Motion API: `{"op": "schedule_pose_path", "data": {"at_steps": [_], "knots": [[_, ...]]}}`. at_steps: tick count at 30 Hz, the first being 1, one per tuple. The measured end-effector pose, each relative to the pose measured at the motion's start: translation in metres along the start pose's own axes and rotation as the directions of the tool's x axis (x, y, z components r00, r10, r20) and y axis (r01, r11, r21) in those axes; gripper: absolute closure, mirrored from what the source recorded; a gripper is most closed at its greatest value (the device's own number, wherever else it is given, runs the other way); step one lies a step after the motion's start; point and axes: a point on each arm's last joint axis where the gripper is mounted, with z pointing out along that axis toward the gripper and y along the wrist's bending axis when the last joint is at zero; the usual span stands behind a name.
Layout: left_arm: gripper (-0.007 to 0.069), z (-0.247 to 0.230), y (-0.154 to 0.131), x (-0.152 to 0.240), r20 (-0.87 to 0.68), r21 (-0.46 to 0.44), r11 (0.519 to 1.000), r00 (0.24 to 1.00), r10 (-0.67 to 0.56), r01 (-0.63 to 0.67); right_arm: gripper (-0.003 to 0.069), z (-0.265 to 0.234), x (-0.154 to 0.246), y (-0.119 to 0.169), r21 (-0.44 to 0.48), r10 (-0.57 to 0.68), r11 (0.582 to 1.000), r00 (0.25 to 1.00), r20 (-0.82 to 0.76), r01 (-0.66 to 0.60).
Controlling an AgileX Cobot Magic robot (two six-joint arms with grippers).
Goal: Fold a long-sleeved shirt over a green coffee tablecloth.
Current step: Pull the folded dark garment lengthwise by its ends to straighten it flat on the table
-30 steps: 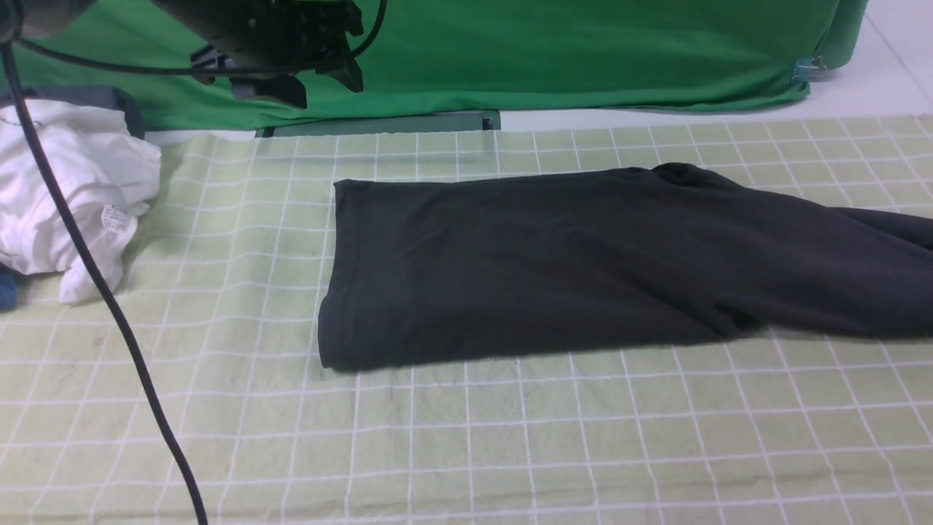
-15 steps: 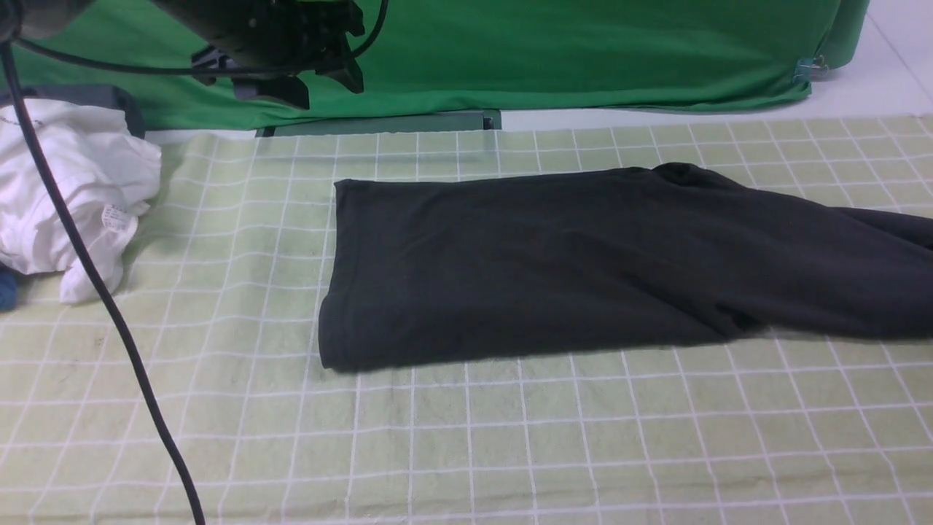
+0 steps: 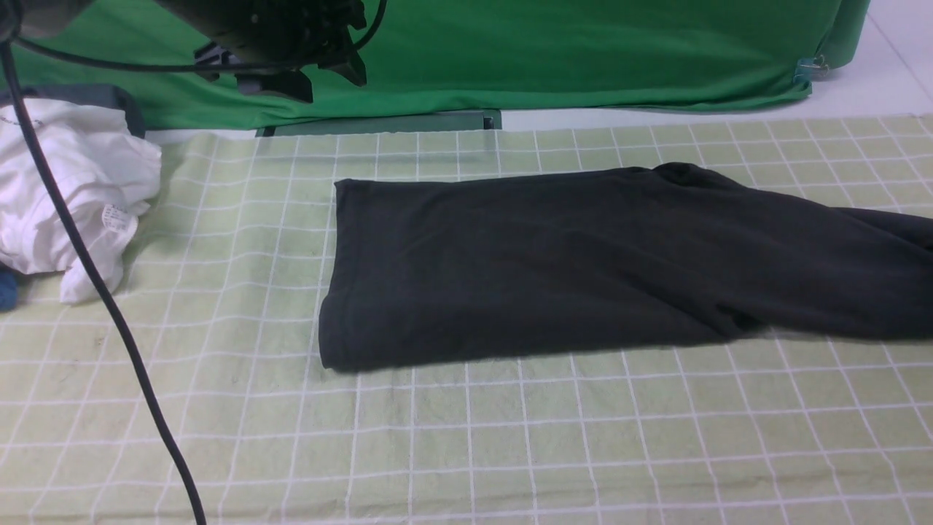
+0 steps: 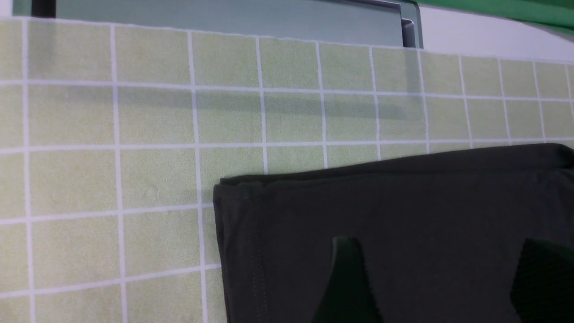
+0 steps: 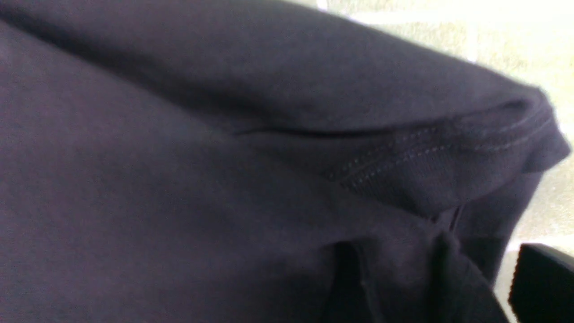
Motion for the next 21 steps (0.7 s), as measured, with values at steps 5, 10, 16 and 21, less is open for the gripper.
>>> {"op": "schedule_pose_path", "data": {"at_steps": [5, 10, 16, 21], "knots": [[0.0153, 0.000, 0.000, 0.000, 0.000, 0.004, 1.000, 1.000, -0.003, 0.003, 0.0209, 0.009, 0.004, -0.001, 0.014, 0.003, 1.000, 0.999, -0.054, -0.002], [0.0153, 0.000, 0.000, 0.000, 0.000, 0.005, 1.000, 1.000, -0.003, 0.003, 0.0209, 0.009, 0.003, -0.001, 0.022, 0.010, 1.000, 0.998, -0.055, -0.008], [0.0153, 0.000, 0.000, 0.000, 0.000, 0.005, 1.000, 1.000, -0.003, 0.003, 0.0286, 0.005, -0.001, -0.005, 0.025, 0.000, 1.000, 0.994, -0.110, 0.003], [0.0153, 0.000, 0.000, 0.000, 0.000, 0.005, 1.000, 1.000, -0.004, 0.004, 0.0374, -0.007, -0.009, -0.009, 0.029, -0.001, 1.000, 0.988, -0.152, 0.005]]}}
